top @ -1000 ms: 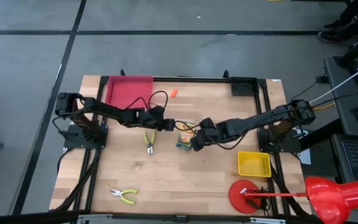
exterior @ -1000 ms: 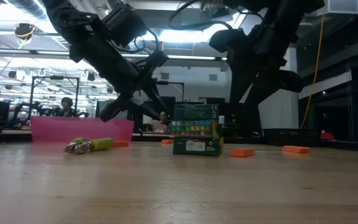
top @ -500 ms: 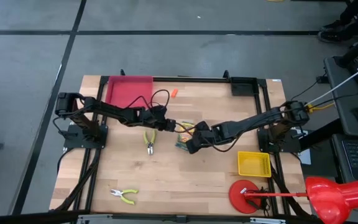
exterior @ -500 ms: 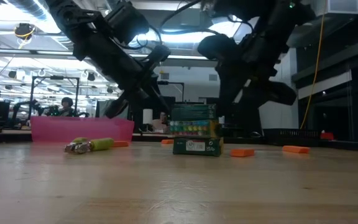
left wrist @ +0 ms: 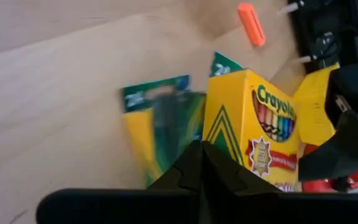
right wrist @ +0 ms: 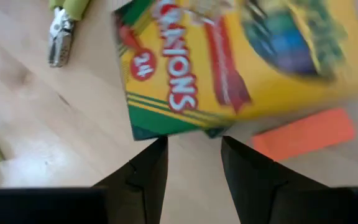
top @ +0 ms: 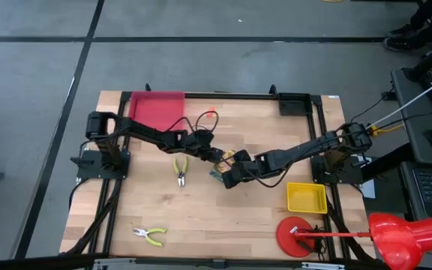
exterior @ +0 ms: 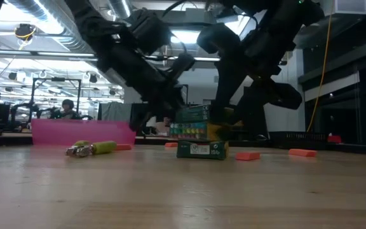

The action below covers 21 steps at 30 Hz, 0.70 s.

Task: Pick & Place School Supplies
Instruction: Put the yellow crayon box into the pink bin

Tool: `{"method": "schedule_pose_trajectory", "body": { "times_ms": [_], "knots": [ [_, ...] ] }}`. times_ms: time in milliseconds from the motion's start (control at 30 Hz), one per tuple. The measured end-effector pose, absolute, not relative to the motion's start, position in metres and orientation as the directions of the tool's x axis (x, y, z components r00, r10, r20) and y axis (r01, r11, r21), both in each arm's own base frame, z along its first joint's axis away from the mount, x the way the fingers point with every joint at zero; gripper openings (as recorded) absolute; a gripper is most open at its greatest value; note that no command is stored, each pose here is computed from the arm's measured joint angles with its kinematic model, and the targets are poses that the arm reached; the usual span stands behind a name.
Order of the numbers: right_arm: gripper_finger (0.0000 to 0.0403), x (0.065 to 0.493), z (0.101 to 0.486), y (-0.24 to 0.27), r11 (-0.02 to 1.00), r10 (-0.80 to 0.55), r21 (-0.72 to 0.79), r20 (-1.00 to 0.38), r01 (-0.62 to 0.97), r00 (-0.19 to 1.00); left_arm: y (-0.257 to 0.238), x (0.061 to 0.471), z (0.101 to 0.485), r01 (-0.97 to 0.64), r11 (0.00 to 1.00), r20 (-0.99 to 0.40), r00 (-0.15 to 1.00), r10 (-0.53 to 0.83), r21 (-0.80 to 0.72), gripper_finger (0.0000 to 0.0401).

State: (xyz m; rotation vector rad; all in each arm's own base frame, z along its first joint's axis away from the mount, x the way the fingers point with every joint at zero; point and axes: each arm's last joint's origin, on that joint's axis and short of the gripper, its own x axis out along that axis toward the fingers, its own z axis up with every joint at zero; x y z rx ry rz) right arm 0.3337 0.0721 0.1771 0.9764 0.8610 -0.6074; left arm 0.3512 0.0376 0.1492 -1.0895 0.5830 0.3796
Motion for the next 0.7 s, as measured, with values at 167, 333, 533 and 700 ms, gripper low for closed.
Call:
{"method": "schedule_pose_trajectory", "body": {
  "times_ms": [167, 333, 533, 700],
  "knots": [
    [0.0153, 0.332, 0.177, 0.079, 0.44, -0.068, 0.461, -0.838, 0.77, 0.541, 0.039, 0.359, 0.152, -0.568, 0.468, -0.642, 0.767, 0.0, -0.678, 0.0003],
    [0.0153, 0.329, 0.184, 0.089, 0.461, -0.073, 0.479, -0.819, 0.748, 0.569, 0.049, 0.35, 0.161, -0.62, 0.491, -0.677, 0.731, 0.08, -0.612, 0.0007],
    [0.0153, 0.325, 0.198, 0.089, 0.478, -0.112, 0.499, -0.782, 0.723, 0.614, 0.061, 0.336, 0.181, -0.665, 0.507, -0.685, 0.705, 0.184, -0.548, 0.0031],
    [0.0153, 0.311, 0.222, 0.08, 0.465, -0.197, 0.49, -0.755, 0.738, 0.625, 0.066, 0.326, 0.203, -0.648, 0.549, -0.656, 0.722, 0.221, -0.528, 0.0063]
  ]
}}
